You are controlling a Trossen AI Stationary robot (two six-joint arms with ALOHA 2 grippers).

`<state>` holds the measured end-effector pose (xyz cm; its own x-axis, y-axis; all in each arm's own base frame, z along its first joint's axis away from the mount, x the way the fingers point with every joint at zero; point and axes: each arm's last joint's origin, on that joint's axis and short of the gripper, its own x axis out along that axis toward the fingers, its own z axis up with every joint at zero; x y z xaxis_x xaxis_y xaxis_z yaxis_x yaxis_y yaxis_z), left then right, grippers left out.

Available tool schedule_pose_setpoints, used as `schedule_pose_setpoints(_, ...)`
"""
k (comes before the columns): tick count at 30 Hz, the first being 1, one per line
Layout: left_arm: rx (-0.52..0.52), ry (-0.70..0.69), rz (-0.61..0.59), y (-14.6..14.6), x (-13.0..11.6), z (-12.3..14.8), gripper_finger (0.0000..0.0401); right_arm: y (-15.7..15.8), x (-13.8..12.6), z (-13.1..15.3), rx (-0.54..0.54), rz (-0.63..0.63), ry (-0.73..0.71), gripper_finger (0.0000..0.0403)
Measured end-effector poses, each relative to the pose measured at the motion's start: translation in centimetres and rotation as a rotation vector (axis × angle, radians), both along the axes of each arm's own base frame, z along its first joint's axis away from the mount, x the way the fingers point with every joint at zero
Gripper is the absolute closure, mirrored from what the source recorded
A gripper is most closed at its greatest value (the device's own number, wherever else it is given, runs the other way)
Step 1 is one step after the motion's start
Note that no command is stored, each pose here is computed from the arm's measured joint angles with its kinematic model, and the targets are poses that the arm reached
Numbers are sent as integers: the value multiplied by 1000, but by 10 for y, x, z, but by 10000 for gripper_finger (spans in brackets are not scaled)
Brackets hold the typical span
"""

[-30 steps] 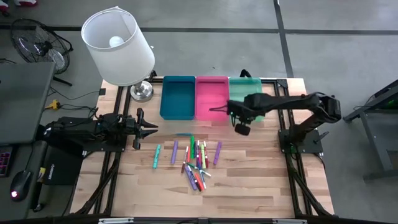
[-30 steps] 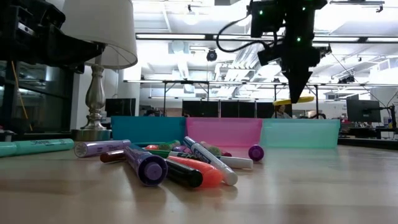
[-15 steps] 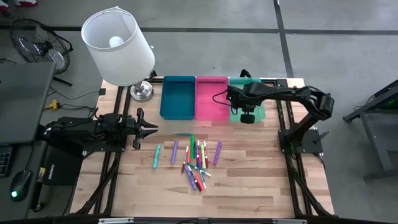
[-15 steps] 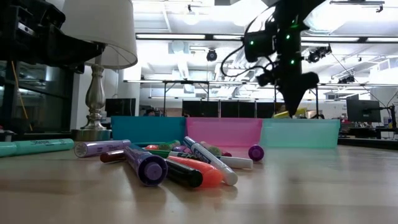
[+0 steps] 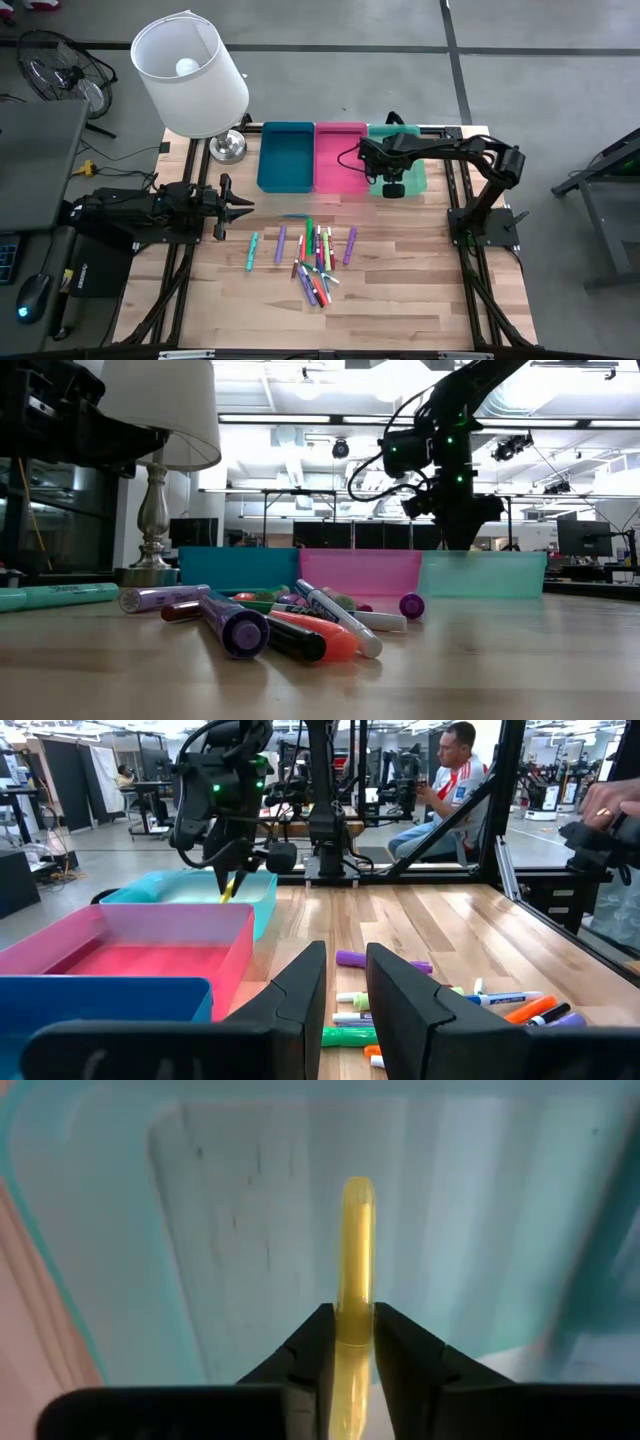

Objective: Pick & Place Markers
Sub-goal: Put the yellow highlighter into the light blue bin, then put the purple highlighter into the pink bin

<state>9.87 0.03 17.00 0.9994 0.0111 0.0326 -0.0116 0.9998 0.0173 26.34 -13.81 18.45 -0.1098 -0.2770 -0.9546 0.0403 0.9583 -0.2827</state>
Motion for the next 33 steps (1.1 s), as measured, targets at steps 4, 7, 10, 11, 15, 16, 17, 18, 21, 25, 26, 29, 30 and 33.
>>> schedule_pose_setpoints(4, 0, 0, 0, 0, 0, 0, 327, 1, -1, 0, 12, 0, 13, 317)
schedule_pose_setpoints(7, 0, 0, 0, 0, 0, 0, 327, 1, -2, 0, 14, -1, 15, 308)
schedule_pose_setpoints(10, 0, 0, 0, 0, 0, 0, 327, 2, -2, 0, 42, -3, 15, 302)
schedule_pose_setpoints(11, 0, 0, 0, 0, 0, 0, 327, 2, -2, 0, 41, -7, 15, 299)
schedule_pose_setpoints(15, 0, 0, 0, 0, 0, 0, 327, 2, -3, 0, 39, -33, 15, 282)
schedule_pose_setpoints(16, 0, 0, 0, 0, 0, 0, 327, 2, -3, 0, 41, -35, 16, 276)
schedule_pose_setpoints(17, 0, 0, 0, 0, 0, 0, 327, 2, -3, 0, 44, -36, 15, 270)
schedule_pose_setpoints(18, 0, 0, 0, 0, 0, 0, 327, 2, -3, 0, 47, -36, 14, 263)
schedule_pose_setpoints(21, 0, 0, 0, 0, 0, 0, 327, 4, -3, 0, 25, -27, 24, 242)
schedule_pose_setpoints(25, 0, 0, 0, 0, 0, 0, 327, 10, -4, 11, -54, 14, 40, 216)
schedule_pose_setpoints(26, 0, 0, 0, 0, 0, 0, 327, 13, -4, 14, -66, 36, 38, 212)
schedule_pose_setpoints(29, 0, 0, 0, 0, 0, 0, 327, 25, -2, 23, -80, 100, 15, 203)
schedule_pose_setpoints(30, 0, 0, 0, 0, 0, 0, 327, 29, -2, 26, -80, 118, 2, 202)
schedule_pose_setpoints(33, 0, 0, 0, 0, 0, 0, 327, 43, 0, 34, -90, 159, -33, 202)
